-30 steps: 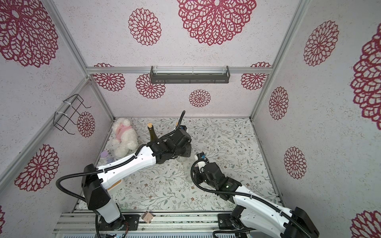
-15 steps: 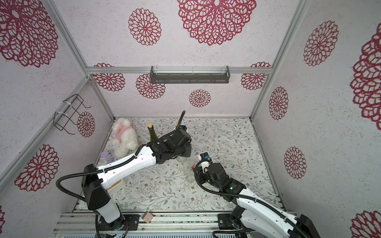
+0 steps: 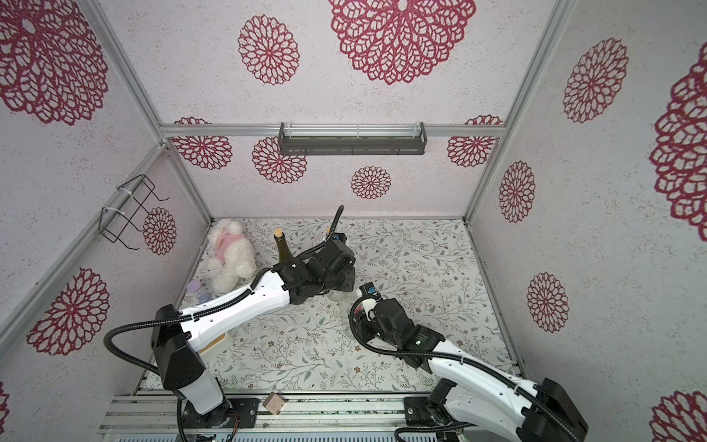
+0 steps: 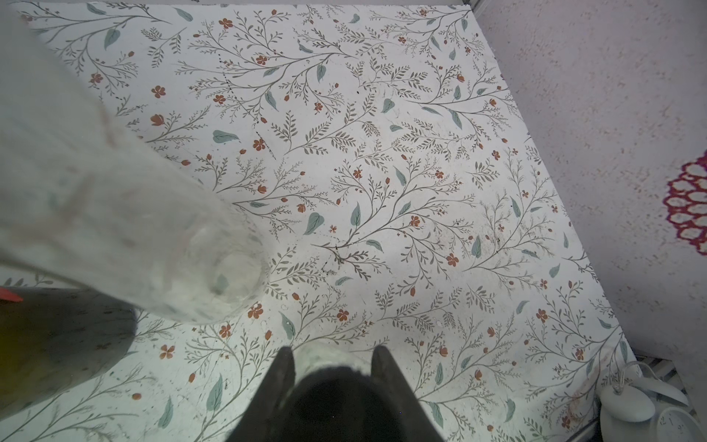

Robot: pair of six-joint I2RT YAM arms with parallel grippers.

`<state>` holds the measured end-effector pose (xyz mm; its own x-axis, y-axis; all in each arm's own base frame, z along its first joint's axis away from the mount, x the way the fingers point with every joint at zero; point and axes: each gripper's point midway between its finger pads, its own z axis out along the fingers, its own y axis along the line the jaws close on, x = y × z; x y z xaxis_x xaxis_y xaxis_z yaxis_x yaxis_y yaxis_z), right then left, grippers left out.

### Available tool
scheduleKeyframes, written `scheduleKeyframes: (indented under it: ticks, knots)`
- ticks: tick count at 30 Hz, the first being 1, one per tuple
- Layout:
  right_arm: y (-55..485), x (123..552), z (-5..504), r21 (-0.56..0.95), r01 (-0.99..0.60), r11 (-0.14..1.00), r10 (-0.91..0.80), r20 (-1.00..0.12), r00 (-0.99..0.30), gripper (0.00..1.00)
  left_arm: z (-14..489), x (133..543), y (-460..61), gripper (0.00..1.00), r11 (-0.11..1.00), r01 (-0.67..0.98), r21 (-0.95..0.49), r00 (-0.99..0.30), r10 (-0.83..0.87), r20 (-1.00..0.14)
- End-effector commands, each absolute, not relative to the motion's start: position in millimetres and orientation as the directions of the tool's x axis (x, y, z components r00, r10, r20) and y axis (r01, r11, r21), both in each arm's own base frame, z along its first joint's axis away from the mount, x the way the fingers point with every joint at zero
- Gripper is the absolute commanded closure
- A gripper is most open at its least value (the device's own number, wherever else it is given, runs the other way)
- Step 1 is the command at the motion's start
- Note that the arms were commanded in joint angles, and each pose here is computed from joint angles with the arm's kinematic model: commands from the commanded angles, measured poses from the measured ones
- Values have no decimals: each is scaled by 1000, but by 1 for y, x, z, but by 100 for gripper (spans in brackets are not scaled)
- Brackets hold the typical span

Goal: Remove the label from the bottle
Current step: Tear open the label from the bottle.

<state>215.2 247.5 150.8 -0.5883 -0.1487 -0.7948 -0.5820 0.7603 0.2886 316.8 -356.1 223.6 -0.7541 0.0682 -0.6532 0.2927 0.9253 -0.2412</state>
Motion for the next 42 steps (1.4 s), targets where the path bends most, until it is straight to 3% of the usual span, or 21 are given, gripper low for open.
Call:
scheduleKeyframes:
  ticks: [1,8,15,42]
  knots:
    - [253,224,171,276,-584,763,-117,-830,-545,66,233,314,-356,76,922,291,-254,-743,51,-667]
    - [252,228,167,278,-562,779,-107,-824,-557,76,233,314,-356,76,921,294,-256,-743,52,-667]
    - [250,229,168,282,-551,785,-91,-828,-553,100,233,314,-357,76,920,299,-252,-742,58,-667]
    - [220,227,152,358,-498,790,-21,-796,-605,100,233,313,-356,76,920,311,-238,-742,79,-666]
